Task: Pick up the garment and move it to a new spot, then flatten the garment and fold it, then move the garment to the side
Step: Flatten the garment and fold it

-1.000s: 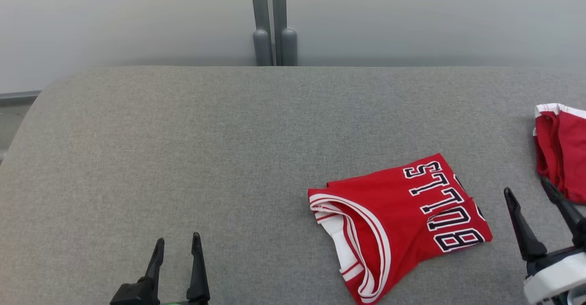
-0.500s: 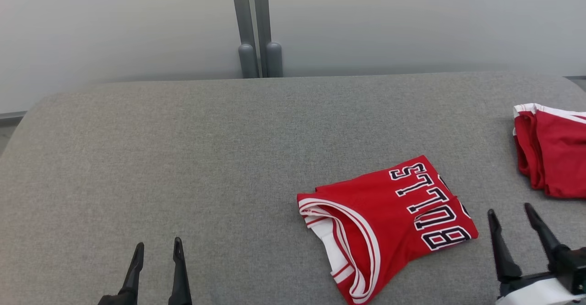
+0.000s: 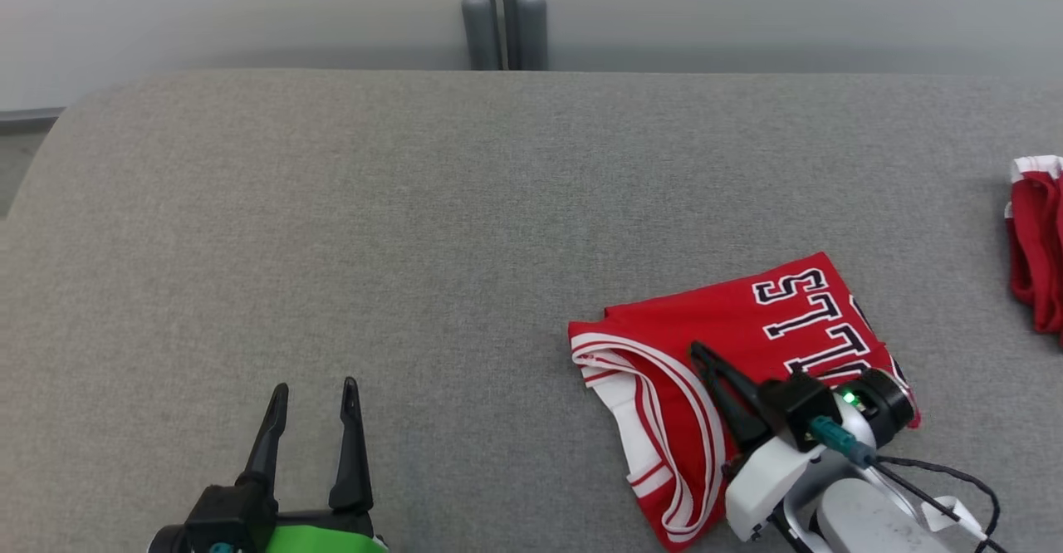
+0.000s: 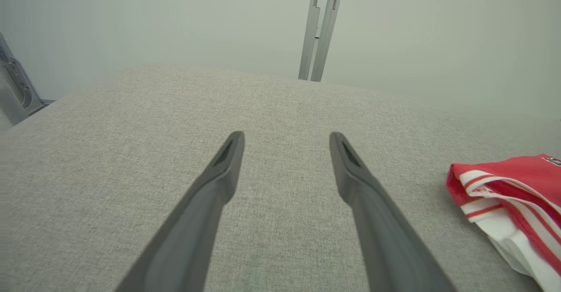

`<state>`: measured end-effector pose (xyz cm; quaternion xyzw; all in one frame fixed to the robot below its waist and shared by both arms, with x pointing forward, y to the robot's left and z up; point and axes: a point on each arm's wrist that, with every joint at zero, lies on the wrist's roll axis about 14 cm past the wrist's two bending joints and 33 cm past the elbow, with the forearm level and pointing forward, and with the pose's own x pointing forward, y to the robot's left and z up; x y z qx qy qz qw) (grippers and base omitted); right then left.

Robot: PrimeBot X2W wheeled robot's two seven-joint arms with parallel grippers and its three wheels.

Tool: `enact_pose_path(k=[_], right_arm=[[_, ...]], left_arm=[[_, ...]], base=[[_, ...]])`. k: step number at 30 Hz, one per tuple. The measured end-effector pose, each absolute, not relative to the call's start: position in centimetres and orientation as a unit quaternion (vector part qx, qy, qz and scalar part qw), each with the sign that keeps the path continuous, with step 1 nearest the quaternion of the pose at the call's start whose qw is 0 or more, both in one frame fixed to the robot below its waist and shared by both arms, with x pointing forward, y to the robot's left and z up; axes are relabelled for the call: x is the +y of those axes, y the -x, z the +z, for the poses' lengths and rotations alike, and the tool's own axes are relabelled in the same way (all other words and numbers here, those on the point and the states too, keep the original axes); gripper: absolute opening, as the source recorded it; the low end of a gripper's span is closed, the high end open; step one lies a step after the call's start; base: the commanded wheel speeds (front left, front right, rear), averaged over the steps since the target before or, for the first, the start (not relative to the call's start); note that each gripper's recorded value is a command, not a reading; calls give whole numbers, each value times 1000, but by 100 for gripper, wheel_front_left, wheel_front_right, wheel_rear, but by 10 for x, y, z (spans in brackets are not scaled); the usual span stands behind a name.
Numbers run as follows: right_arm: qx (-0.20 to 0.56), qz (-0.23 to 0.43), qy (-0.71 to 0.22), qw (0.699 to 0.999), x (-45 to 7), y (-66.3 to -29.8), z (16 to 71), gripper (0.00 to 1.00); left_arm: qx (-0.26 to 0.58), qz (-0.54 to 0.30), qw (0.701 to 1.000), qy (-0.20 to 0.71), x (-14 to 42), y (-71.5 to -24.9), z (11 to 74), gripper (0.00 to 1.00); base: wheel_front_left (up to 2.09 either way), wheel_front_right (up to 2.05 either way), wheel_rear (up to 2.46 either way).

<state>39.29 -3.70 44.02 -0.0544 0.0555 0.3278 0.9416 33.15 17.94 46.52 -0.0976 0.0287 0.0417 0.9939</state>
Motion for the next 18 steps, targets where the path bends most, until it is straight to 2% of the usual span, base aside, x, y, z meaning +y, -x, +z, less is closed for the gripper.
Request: enact_pose_path(k=[12,18], right_arm=[[117,439,38,890,39,-354,399,0],[117,452,14,884,58,-346,407,0]], left_arm=[[45,91,990,95,205,-318,455,100],[39,93,990,95,206,-317,459,100]], base=[[0,0,0],[0,0,0]])
